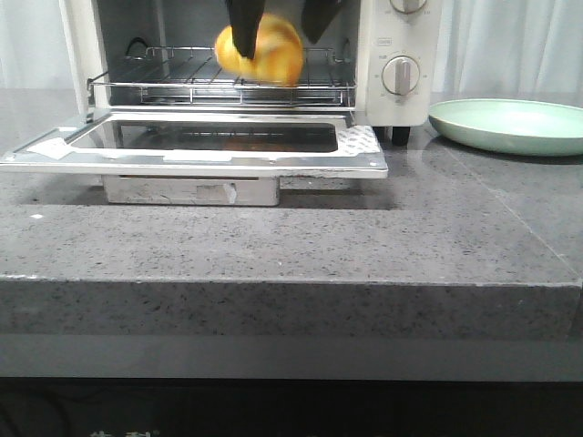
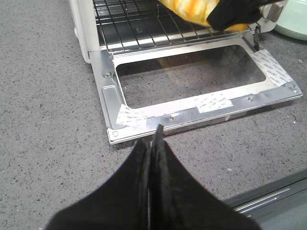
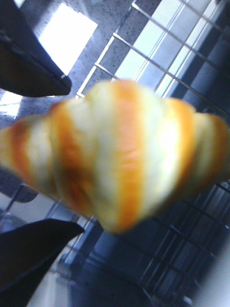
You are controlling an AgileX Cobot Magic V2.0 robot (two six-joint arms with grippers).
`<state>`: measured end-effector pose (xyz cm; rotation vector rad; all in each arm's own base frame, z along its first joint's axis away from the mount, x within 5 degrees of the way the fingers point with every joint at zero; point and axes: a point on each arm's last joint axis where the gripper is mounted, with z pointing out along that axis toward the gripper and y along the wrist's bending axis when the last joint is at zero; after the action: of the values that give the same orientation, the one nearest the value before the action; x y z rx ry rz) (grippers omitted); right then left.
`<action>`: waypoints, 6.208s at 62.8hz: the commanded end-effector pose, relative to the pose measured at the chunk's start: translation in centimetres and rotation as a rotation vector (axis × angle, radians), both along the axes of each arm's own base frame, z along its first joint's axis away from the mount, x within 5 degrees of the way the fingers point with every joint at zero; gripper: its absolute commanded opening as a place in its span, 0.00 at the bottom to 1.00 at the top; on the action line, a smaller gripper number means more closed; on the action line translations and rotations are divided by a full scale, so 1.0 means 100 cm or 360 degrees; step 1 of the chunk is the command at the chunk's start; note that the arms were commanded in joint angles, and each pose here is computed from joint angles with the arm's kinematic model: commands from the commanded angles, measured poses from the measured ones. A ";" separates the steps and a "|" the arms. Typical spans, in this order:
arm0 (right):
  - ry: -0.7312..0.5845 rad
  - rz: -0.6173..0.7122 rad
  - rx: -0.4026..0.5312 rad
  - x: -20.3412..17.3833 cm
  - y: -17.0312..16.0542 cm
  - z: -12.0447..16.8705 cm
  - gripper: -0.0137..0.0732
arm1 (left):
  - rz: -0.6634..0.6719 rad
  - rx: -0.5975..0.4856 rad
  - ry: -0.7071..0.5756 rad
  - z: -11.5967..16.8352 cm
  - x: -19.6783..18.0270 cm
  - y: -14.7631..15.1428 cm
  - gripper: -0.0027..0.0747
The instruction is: Put bread in oven
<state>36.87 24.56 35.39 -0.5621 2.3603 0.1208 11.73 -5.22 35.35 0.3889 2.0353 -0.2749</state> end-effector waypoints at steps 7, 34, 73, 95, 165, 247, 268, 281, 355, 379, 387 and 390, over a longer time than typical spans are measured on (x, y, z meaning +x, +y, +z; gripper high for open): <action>-0.0276 0.0045 0.0169 -0.038 -0.027 0.048 0.78 | 0.0006 -0.0088 -0.0135 0.015 0.001 -0.001 0.01; -0.0376 -0.0034 0.0296 -0.112 -0.102 0.044 0.78 | 0.0006 -0.0085 -0.0137 0.015 0.001 -0.001 0.01; -0.0390 -0.0375 0.0375 -0.211 -0.197 0.014 0.78 | 0.0007 -0.0073 -0.0110 0.013 0.001 0.000 0.01; -0.0371 -0.0384 0.0365 -0.227 -0.203 0.011 0.42 | 0.0007 -0.0073 -0.0110 0.013 0.001 0.000 0.01; -0.0330 -0.0393 0.0339 -0.228 -0.204 0.009 0.02 | 0.0278 -0.0223 -0.0553 -0.022 -0.038 0.033 0.01; -0.0328 -0.0393 0.0338 -0.228 -0.204 0.008 0.02 | 0.0572 -0.0383 -0.0853 -0.149 -0.062 0.049 0.01; -0.0338 -0.0384 0.0348 -0.231 -0.204 0.008 0.02 | 0.0572 -0.0383 -0.0853 -0.149 -0.062 0.049 0.01; -0.0577 -0.0463 0.0429 -0.255 -0.221 -0.006 0.02 | 0.0572 -0.0383 -0.0853 -0.149 -0.062 0.049 0.01; -0.1439 -0.0705 0.0768 -0.314 -0.245 -0.145 0.02 | 0.0572 -0.0383 -0.0851 -0.149 -0.062 0.049 0.01; -0.1490 -0.0628 0.0556 -0.314 -0.245 -0.145 0.02 | 0.0572 -0.0383 -0.0851 -0.149 -0.062 0.049 0.01; -0.1488 -0.0631 0.0563 -0.314 -0.245 -0.145 0.02 | 0.0572 -0.0383 -0.0851 -0.149 -0.062 0.049 0.01; -0.1493 -0.0629 0.0557 -0.314 -0.245 -0.145 0.02 | 0.0572 -0.0383 -0.0851 -0.149 -0.062 0.049 0.01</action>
<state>5.67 0.07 20.10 0.0563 1.5450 0.0769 5.61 -0.42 20.39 -0.0421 1.5661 -0.1554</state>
